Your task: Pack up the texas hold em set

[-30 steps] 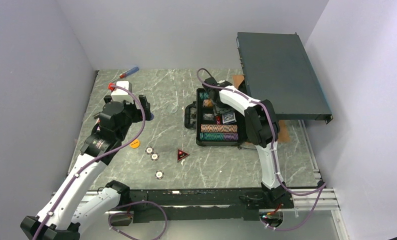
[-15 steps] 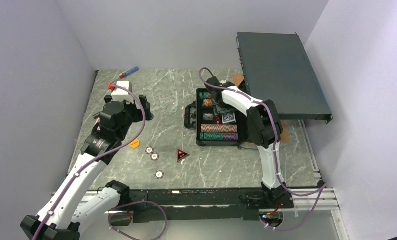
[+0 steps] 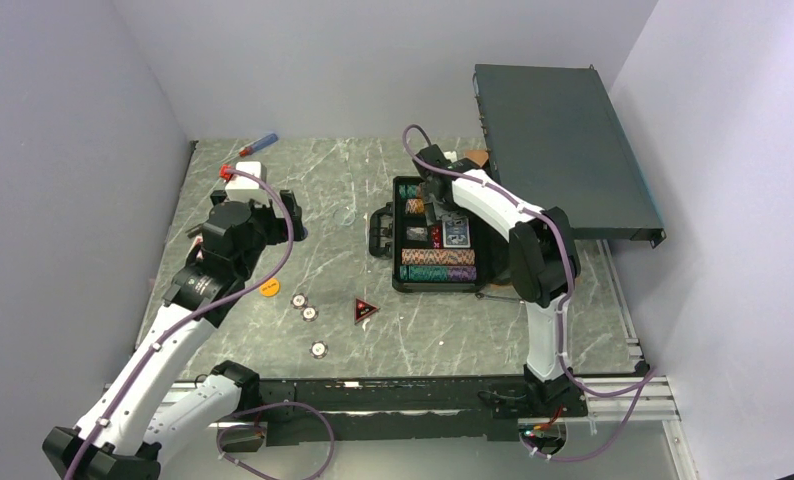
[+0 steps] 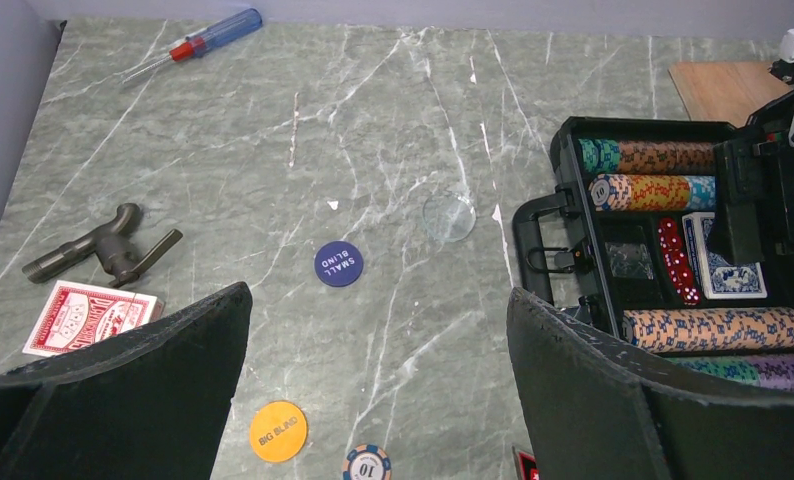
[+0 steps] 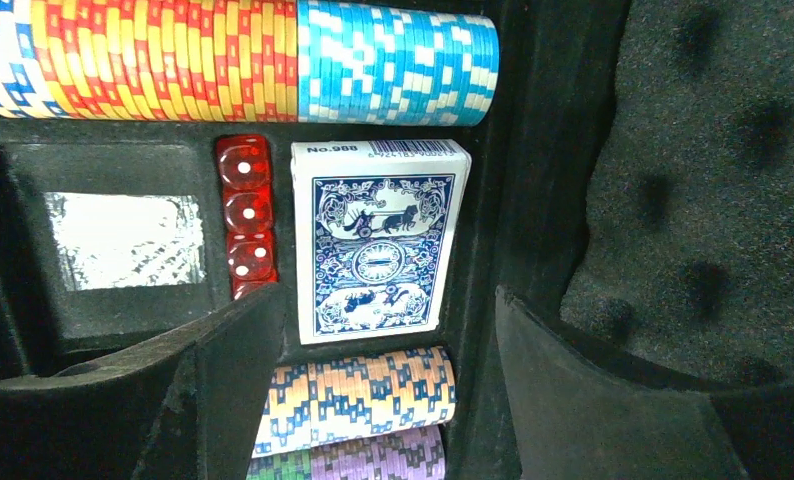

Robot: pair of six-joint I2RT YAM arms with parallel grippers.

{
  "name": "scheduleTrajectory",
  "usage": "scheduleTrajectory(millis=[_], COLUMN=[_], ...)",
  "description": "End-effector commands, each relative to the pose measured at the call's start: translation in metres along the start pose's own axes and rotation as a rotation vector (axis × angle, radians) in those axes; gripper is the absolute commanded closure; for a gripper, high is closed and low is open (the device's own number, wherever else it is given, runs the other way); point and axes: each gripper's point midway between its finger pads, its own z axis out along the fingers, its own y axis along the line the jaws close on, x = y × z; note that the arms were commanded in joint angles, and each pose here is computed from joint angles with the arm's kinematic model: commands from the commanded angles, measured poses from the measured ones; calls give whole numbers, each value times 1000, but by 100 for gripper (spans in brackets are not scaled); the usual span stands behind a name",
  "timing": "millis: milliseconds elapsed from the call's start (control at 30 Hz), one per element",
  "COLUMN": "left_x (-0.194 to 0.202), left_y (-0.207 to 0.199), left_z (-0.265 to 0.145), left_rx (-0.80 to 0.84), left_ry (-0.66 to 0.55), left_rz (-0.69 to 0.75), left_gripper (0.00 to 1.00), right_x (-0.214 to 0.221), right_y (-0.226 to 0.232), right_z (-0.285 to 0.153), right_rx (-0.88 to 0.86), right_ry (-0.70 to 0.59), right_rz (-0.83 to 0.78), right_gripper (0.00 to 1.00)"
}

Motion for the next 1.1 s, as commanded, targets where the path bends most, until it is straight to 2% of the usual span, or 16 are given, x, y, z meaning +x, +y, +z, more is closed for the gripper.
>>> scheduleTrajectory(millis=[0, 100, 133, 167, 233, 267, 333, 533, 700, 833, 967, 1067], left_x=[-17, -16, -16, -16, -16, -15, -15, -13, -14, -15, -13, -13], left_y=[-6, -6, -6, -7, -8, -9, -9, -9, -7, -8, -10, -8], left_z=[-2, -1, -1, -1, -1, -1, 0, 1, 1, 0, 2, 2], left_rx=[25, 22, 25, 29, 36, 38, 41, 36, 29, 31, 40, 30], left_ry=[-36, -32, -33, -33, -32, -30, -28, -18, -23, -28, -20, -16], left_rz=[-17, -16, -16, -17, -19, -20, -18, -17, -15, -18, -18, -17], left_gripper=[1, 1, 1, 1, 1, 1, 1, 1, 1, 1, 1, 1], right_x=[3, -5, -8, -12, -20, -24, -32, -44, -1, 20, -8, -32], right_y=[-7, -11, -14, -17, -24, -24, -20, -9, 4, 2, -9, -4], right_z=[2, -2, -2, -2, 2, 5, 14, 32, 52, 54, 38, 10], right_rx=[35, 53, 69, 90, 142, 149, 145, 128, 94, 81, 128, 84], right_ry=[14, -17, -29, -48, -84, -104, -127, -143, -25, -5, -43, -100], right_rz=[-20, -13, -14, -13, -3, 4, 20, 24, 11, 10, -5, 4], right_gripper=[21, 23, 32, 45, 80, 90, 100, 100, 100, 100, 100, 98])
